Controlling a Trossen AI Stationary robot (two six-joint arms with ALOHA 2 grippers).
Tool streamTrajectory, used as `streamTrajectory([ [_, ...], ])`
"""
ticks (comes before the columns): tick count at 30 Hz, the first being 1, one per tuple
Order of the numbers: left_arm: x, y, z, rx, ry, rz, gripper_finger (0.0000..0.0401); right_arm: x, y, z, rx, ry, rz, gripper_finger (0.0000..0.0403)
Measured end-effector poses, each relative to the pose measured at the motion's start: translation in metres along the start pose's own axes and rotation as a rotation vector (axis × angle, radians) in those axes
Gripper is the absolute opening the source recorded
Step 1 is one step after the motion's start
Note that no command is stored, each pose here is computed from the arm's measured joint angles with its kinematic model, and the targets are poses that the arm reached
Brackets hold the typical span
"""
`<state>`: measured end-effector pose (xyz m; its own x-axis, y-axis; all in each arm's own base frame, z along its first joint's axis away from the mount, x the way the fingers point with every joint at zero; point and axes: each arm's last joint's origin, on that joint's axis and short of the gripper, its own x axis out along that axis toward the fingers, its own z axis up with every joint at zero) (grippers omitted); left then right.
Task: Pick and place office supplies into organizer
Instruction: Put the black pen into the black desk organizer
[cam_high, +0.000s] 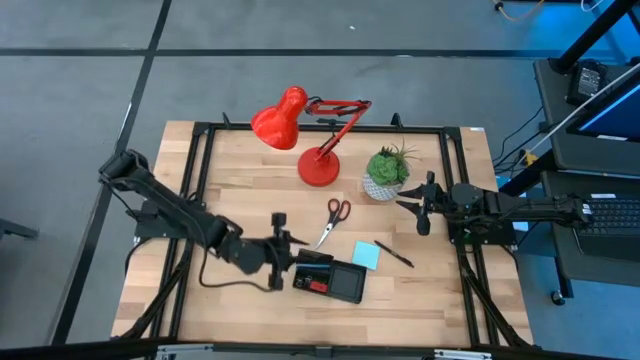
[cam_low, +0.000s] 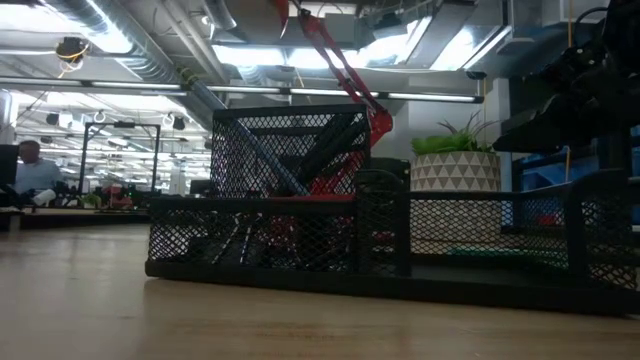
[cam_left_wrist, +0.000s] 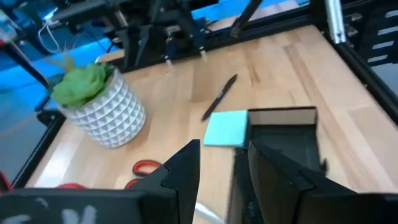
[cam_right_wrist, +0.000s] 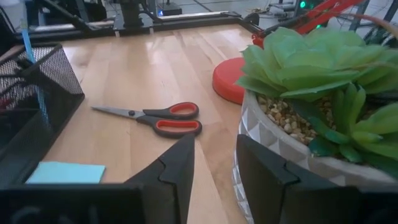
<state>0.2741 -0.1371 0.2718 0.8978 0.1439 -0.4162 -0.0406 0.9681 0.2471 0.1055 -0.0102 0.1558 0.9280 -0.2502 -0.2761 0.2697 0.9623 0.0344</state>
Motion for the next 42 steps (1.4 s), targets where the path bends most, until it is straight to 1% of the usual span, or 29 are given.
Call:
streamTrajectory([
  [5, 0.004, 0.033, -0.010, -0.059, 0.027, -0.031, 0.0118, 0.000, 0.000, 0.000, 0.072, -0.003, 0.002, 0.0123],
  [8, 0.007, 0.050, -0.022, -0.088, 0.047, -0.043, 0.0109, 0.000, 0.001, 0.000, 0.075, 0.007, 0.042, 0.0123],
  [11, 0.013, 0.062, -0.039, -0.102, 0.047, -0.034, 0.0101, 0.000, 0.002, 0.000, 0.075, 0.008, 0.061, 0.0123],
  [14, 0.020, 0.070, -0.059, -0.086, 0.034, -0.027, 0.0095, 0.000, 0.004, 0.001, 0.078, -0.004, 0.075, 0.0123],
  [17, 0.026, 0.079, -0.076, -0.098, -0.004, -0.042, 0.0093, -0.001, 0.007, 0.004, 0.078, -0.036, 0.114, 0.0123],
  [19, 0.029, 0.087, -0.089, -0.128, -0.032, -0.061, 0.0093, -0.002, 0.011, 0.008, 0.060, -0.076, 0.165, 0.0123],
  [21, 0.030, 0.095, -0.099, -0.164, -0.066, -0.084, 0.0093, -0.002, 0.015, 0.012, 0.015, -0.113, 0.220, 0.0123],
  [23, 0.031, 0.100, -0.109, -0.190, -0.097, -0.101, 0.0093, -0.002, 0.018, 0.015, -0.010, -0.145, 0.238, 0.0123],
  [24, 0.030, 0.102, -0.114, -0.201, -0.108, -0.103, 0.0093, -0.002, 0.019, 0.016, -0.025, -0.140, 0.227, 0.0123],
  [28, 0.028, 0.108, -0.131, -0.221, -0.121, -0.077, 0.0093, 0.000, 0.023, 0.025, -0.047, -0.074, 0.163, 0.0123],
  [31, 0.026, 0.110, -0.142, -0.261, -0.112, -0.065, 0.0091, 0.003, 0.028, 0.039, -0.048, -0.013, 0.150, 0.0123],
  [34, 0.025, 0.110, -0.147, -0.289, -0.116, -0.063, 0.0091, 0.008, 0.038, 0.055, -0.080, 0.057, 0.145, 0.0123],
  [38, 0.024, 0.109, -0.151, -0.289, -0.099, -0.064, 0.0093, 0.019, 0.056, 0.070, -0.087, 0.207, 0.114, 0.0123],
  [42, 0.024, 0.109, -0.151, -0.288, -0.099, -0.063, 0.0091, 0.031, 0.080, 0.076, -0.044, 0.382, 0.076, 0.0123],
])
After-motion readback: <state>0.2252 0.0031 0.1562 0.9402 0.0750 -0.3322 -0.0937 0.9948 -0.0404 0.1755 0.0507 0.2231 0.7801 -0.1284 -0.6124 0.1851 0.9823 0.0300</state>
